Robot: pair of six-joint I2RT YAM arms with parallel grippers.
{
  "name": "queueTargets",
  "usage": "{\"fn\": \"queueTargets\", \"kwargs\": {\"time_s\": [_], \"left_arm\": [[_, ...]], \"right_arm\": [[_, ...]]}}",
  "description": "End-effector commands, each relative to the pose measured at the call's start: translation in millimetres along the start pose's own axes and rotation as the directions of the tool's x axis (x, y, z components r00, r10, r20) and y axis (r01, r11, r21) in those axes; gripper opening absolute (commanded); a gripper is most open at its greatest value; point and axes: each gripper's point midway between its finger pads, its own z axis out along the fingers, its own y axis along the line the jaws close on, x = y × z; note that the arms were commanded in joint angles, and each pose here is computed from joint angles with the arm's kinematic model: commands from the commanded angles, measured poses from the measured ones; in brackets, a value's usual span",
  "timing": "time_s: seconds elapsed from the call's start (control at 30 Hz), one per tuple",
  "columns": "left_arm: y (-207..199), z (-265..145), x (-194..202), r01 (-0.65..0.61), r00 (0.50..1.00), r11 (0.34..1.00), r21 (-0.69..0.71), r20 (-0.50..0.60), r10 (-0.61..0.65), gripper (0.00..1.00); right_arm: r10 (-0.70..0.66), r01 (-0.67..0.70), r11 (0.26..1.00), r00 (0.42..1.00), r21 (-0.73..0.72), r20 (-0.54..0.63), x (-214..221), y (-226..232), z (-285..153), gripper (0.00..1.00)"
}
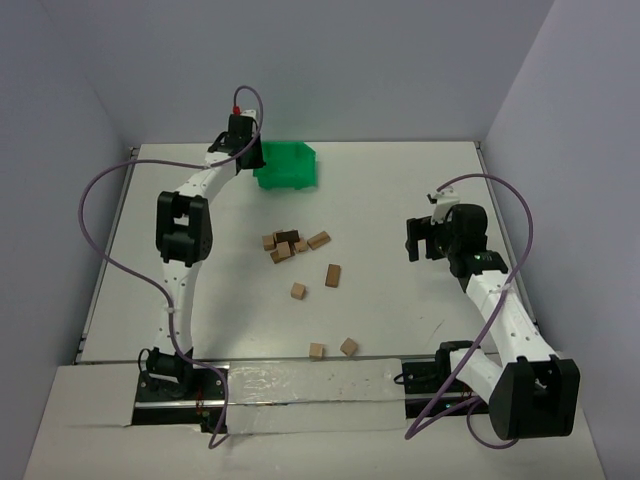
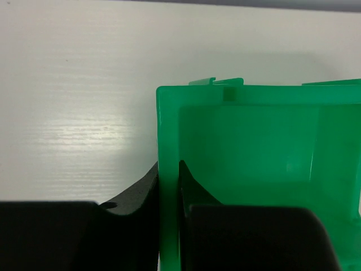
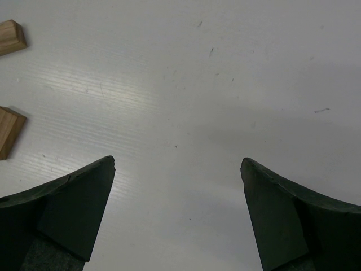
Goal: Build the wood block tower
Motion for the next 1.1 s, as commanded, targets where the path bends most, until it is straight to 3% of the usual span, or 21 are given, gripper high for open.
{"fn": "queueTargets", "kwargs": {"time_s": [0.0,0.13,0.33,0.4,0.5,0.57,0.6,0.73,0.9,1.07], "left_arm": [[-16,-10,-66,0.070,0.981,0.993,0.098,0.174,-0.087,0.08],[-13,0,-61,0.068,0.981,0.992,0.104,0.172,-0.085,0.17],[-7,0,-59,0.055,0.984,0.993,0.101,0.164,-0.071,0.59],[-7,-13,-69,0.040,0.983,0.994,0.104,0.176,-0.058,0.79],[-11,-42,-82,-0.002,0.983,0.992,0.127,0.183,-0.022,0.88],[-21,-79,-97,-0.077,0.976,0.981,0.179,0.214,0.038,0.86],[-27,-91,-96,-0.103,0.974,0.973,0.207,0.218,0.057,0.80],[-54,-153,-55,-0.258,0.958,0.904,0.341,0.210,0.194,0.68],[-78,-172,20,-0.335,0.942,0.834,0.437,0.125,0.313,0.67],[-94,-168,63,-0.363,0.927,0.813,0.456,0.092,0.363,0.66]], "right_arm": [[-0.021,0.021,1.000,0.999,-0.016,0.041,-19,0,-3,1.00],[-0.020,0.021,0.999,0.999,-0.025,0.042,-20,2,-2,1.00],[-0.014,0.015,1.000,0.999,-0.022,0.042,-20,2,-3,1.00],[-0.014,0.015,1.000,0.999,-0.026,0.047,-21,3,-5,1.00],[-0.017,0.018,1.000,0.998,-0.021,0.055,-22,2,-7,1.00],[-0.021,0.022,1.000,0.998,-0.016,0.065,-24,2,-9,1.00],[-0.024,0.026,1.000,0.997,-0.015,0.077,-26,2,-11,1.00],[-0.033,0.036,0.999,0.995,-0.032,0.091,-29,5,-13,1.00],[-0.032,0.036,0.998,0.996,-0.051,0.081,-27,8,-11,1.00],[-0.036,0.041,0.998,0.996,-0.050,0.080,-26,8,-12,1.00]]}}
